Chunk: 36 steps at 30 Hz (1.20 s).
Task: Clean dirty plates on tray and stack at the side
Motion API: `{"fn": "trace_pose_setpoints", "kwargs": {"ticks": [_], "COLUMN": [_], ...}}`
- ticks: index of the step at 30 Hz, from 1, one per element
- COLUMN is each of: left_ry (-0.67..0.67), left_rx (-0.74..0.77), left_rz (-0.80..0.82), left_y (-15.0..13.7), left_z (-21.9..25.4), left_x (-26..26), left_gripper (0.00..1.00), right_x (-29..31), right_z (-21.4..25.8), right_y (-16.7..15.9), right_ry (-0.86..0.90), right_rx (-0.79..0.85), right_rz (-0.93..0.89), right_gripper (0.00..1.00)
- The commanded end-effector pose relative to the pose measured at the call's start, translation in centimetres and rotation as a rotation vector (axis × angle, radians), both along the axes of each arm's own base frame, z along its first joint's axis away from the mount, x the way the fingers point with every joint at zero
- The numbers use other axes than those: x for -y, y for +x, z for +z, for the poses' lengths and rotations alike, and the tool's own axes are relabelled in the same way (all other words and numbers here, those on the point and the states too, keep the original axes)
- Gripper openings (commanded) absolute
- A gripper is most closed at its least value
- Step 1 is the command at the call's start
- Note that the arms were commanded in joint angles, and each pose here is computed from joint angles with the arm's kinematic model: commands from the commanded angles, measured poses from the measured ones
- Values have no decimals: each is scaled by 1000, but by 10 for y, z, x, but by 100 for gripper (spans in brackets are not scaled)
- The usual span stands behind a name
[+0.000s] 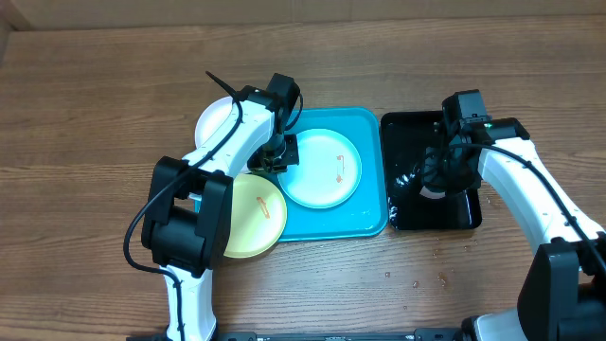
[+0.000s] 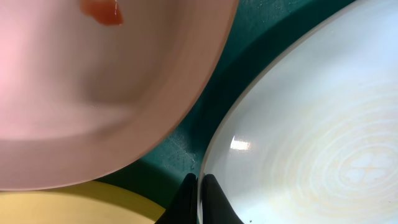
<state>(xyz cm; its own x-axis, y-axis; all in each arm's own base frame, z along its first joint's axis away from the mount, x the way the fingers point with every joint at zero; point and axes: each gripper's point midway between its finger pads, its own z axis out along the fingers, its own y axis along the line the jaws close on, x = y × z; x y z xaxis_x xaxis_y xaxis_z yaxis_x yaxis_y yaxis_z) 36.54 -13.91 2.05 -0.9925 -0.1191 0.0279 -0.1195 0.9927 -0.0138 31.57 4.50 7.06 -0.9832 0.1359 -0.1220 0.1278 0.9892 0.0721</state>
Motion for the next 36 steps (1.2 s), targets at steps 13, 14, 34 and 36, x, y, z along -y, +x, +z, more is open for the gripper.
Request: {"fn": "trace_pose_setpoints", "kwargs": {"ticks": [13,14,34,36], "left_ry": [-3,-3,-5,-5], "left_rx": [28,28,32,32], "left_rz": [8,8,8,8], "left_y": [5,5,6,6], "left_z": [7,7,7,7], "left_x": [-1,-1,-1,-1], "left_gripper": [4,4,4,4], "right_x": [-11,-9,-9,-9], "right_z": [23,22,71,70], "right_y": [9,8,10,8], "right_ry": [51,41,43,42], "right_rx": [17,14,8,1], "right_rz": [13,11,12,12], "right_gripper": [4,4,4,4]}}
